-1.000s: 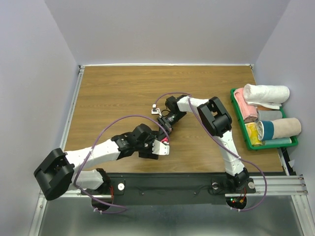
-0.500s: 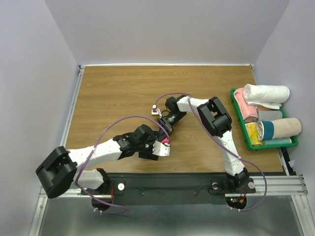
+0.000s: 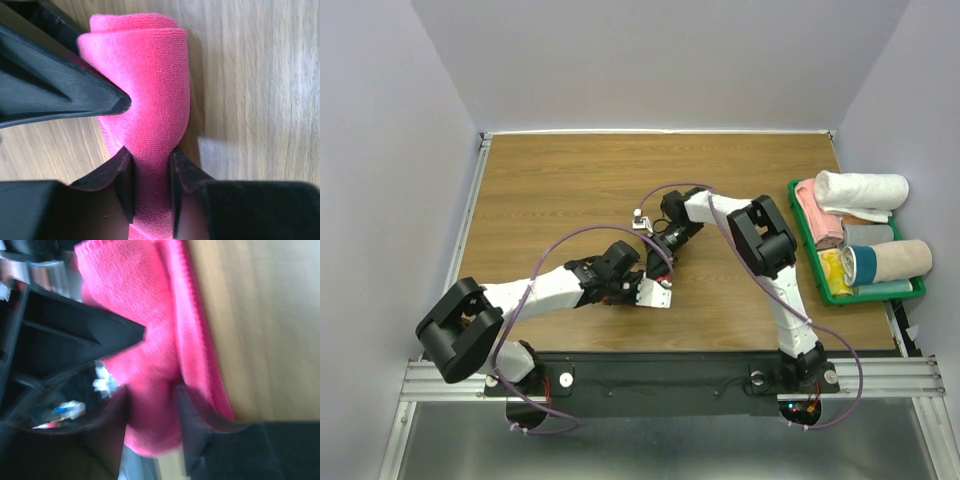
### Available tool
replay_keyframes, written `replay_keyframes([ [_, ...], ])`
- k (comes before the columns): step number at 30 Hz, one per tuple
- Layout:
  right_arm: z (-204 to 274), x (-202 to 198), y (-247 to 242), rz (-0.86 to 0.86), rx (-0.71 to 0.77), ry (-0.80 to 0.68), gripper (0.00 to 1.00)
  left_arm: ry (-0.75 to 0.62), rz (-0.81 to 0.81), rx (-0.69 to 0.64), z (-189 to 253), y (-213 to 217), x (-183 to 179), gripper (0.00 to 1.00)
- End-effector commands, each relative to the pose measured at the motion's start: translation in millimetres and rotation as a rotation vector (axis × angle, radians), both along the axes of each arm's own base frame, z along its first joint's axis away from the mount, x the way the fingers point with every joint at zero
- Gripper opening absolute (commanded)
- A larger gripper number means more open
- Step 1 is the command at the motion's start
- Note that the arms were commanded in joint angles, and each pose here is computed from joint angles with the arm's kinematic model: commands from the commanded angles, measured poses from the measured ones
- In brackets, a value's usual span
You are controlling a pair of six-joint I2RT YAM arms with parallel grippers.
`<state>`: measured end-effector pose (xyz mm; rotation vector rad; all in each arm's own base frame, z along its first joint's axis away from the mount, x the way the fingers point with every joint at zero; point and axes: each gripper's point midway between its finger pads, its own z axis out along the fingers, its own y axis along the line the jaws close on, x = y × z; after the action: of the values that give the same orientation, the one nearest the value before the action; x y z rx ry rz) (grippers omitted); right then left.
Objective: Roll the towels
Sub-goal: Roll the towel
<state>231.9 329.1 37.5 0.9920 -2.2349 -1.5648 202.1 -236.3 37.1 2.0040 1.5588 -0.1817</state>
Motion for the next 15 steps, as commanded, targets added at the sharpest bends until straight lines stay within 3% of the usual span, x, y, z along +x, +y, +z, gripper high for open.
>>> replay_keyframes([
  [1,12.5,58.2,-34.0,-0.062,-0.084,-0.296,0.5,0.301,-0.006,0.044,-21.1,13.4,-38.1,0.19],
  [5,57.9,92.9,-67.4,-0.143,-0.109,-0.498,0.72,0.411,0.059,0.015,-16.6,10.8,-27.2,0.18],
  [9,104.6,103.1,-95.0,-0.2,-0.128,-0.731,0.75,0.589,0.102,0.045,-26.1,14.6,-30.1,0.18],
  [11,119.6,99.1,-103.7,-0.21,-0.14,-0.821,0.82,0.661,0.11,0.04,-29.0,13.9,-31.5,0.18],
  [15,155.7,85.4,-124.7,-0.241,-0.162,-1.018,0.81,0.776,0.145,-0.004,-27.7,6.3,-17.2,0.18],
])
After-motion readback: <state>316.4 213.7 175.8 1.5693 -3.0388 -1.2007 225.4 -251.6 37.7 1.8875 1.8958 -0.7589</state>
